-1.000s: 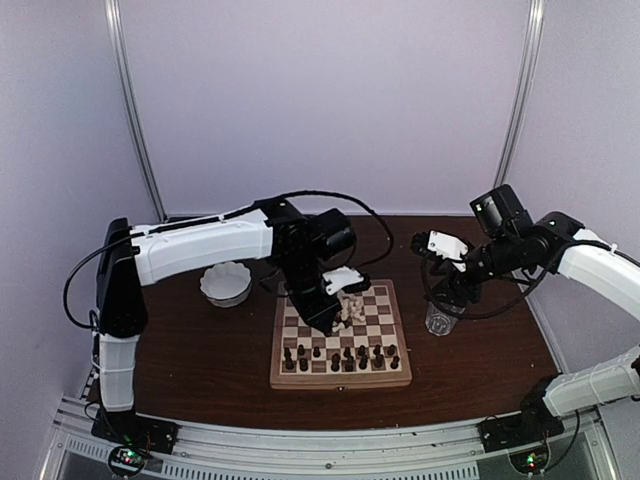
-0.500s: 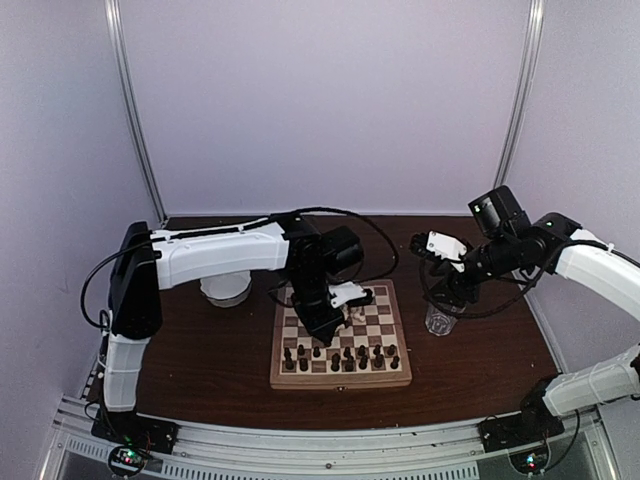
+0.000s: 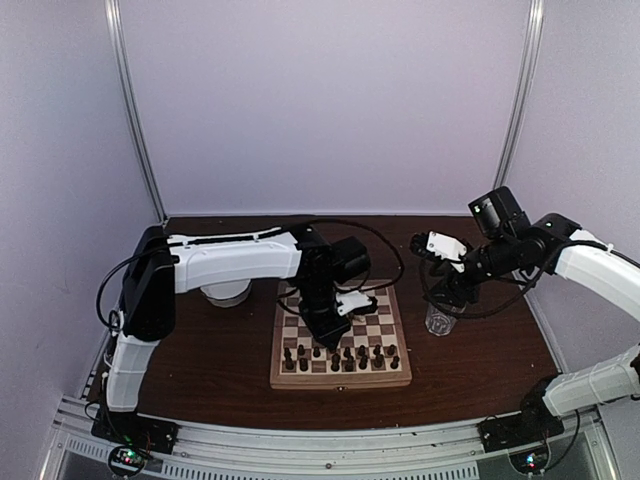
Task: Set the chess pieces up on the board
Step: Place the pawn at e7.
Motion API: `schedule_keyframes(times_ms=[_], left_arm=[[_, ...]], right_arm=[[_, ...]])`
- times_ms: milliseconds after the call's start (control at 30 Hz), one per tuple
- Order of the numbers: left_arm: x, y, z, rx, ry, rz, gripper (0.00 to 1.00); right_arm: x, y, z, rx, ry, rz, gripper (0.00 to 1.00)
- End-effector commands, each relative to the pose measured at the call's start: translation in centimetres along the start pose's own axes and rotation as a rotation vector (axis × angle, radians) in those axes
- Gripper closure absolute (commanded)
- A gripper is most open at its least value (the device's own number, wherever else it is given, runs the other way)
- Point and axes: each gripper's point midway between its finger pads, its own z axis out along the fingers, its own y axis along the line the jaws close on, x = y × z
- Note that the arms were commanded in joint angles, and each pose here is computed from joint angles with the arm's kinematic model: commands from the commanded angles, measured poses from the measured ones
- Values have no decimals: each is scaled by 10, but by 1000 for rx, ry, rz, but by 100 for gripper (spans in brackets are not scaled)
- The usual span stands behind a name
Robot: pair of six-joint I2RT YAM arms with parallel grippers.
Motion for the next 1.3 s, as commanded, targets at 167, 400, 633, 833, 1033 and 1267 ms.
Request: schedule_keyframes(times_ms=[167,400,633,833,1033,1267], left_arm=[[-12,-2,10,11,-16,4,94],[-10,-2,16,12,-1,2,91],[-9,-3,18,14,3,0,84],[-10,-4,16,17,-1,-4,77],[-16,-11,9,50,-27,-10,71],[-29,10,-66,-46,-173,-1,64]], right_arm=[[4,-1,2,-1,-8,15,40],[4,-1,2,-2,-8,16,40],[4,-1,2,-2,-9,17,40],[4,-1,1,0,-10,17,40],[3,-1,0,1,-11,18,40],[1,-3,-2,0,-6,18,40]])
